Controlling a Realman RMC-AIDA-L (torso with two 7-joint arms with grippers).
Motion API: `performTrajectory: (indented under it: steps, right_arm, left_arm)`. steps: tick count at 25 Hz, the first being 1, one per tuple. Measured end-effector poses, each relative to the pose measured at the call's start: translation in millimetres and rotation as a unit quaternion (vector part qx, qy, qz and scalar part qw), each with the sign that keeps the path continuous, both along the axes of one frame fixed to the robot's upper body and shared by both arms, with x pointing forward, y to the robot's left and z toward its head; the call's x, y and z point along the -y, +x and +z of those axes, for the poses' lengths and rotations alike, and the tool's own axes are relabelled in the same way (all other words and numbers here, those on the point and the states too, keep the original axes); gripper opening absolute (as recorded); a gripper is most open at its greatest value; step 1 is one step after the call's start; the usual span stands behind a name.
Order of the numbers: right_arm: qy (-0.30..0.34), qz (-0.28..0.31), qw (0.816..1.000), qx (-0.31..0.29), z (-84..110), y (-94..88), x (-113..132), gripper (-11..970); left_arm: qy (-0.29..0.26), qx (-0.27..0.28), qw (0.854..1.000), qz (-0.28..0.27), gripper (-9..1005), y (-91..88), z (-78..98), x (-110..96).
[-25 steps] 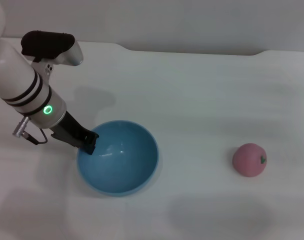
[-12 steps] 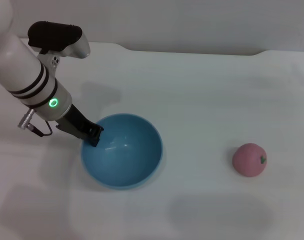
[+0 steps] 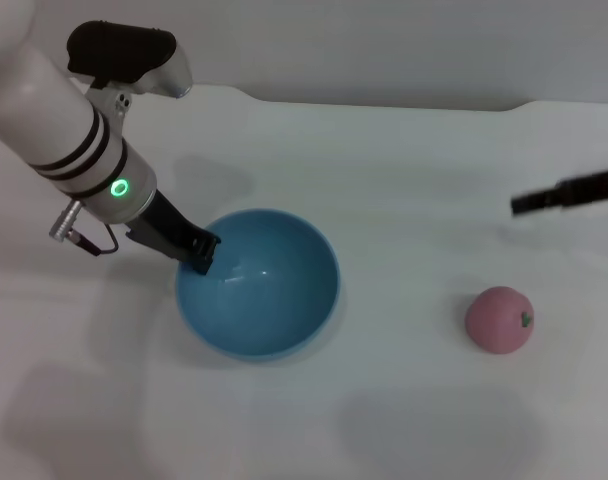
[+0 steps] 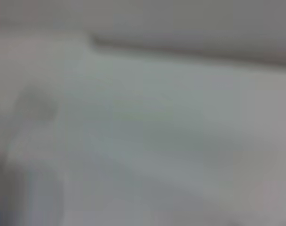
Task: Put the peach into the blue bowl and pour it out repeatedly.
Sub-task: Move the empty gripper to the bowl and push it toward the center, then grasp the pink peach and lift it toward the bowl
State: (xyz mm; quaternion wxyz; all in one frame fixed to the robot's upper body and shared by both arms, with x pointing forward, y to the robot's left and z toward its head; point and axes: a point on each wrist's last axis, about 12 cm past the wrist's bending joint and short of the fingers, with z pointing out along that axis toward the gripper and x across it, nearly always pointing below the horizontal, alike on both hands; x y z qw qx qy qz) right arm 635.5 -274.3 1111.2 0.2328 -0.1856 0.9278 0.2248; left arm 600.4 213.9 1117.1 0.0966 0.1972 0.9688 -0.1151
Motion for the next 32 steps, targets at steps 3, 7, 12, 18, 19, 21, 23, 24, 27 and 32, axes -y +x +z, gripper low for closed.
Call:
performTrajectory:
  steps: [3,7,12,18,19,21,23,24,27,32]
  right_arm:
    - [-0.047,0.036,0.998,-0.034,-5.8,-4.5,-15,639]
    - [-0.064,0.067,0.994,-0.055,-10.6,-11.0,-28,638]
    - [-0.056,0.085,0.992,-0.07,-12.9,-16.9,-37,636]
    - [-0.082,0.126,0.985,-0.084,-24.4,-26.8,-53,635]
    - [-0.092,0.139,0.982,-0.088,-28.2,-29.6,-57,634]
    - [-0.096,0.142,0.981,-0.089,-29.8,-30.2,-58,634]
    - [-0.102,0.145,0.98,-0.09,-32.3,-30.5,-60,633]
    - [-0.103,0.145,0.98,-0.09,-32.8,-30.5,-60,633]
    - [-0.11,0.148,0.979,-0.09,-34.1,-31.5,-60,632]
    - [-0.111,0.144,0.98,-0.083,-34.3,-31.4,-55,605]
  left_arm:
    - [0.0,0.008,1.0,-0.003,0,0.9,2.3,1]
    - [-0.003,0.013,1.0,-0.004,0,1.6,3.9,3]
    - [-0.007,0.014,1.0,-0.007,-1,2.1,5.1,5]
    - [-0.007,0.017,1.0,-0.015,-1,2.5,5.7,9]
    - [-0.007,0.019,1.0,-0.016,0,2.8,6.0,10]
    - [-0.008,0.021,1.0,-0.018,0,3.2,6.6,10]
    - [-0.012,0.023,0.999,-0.022,0,3.4,7.6,12]
    - [-0.013,0.024,0.999,-0.023,0,3.6,8.3,12]
    - [-0.015,0.027,0.999,-0.026,0,3.9,9.4,13]
    - [-0.019,0.026,0.999,-0.028,-1,3.6,10.4,14]
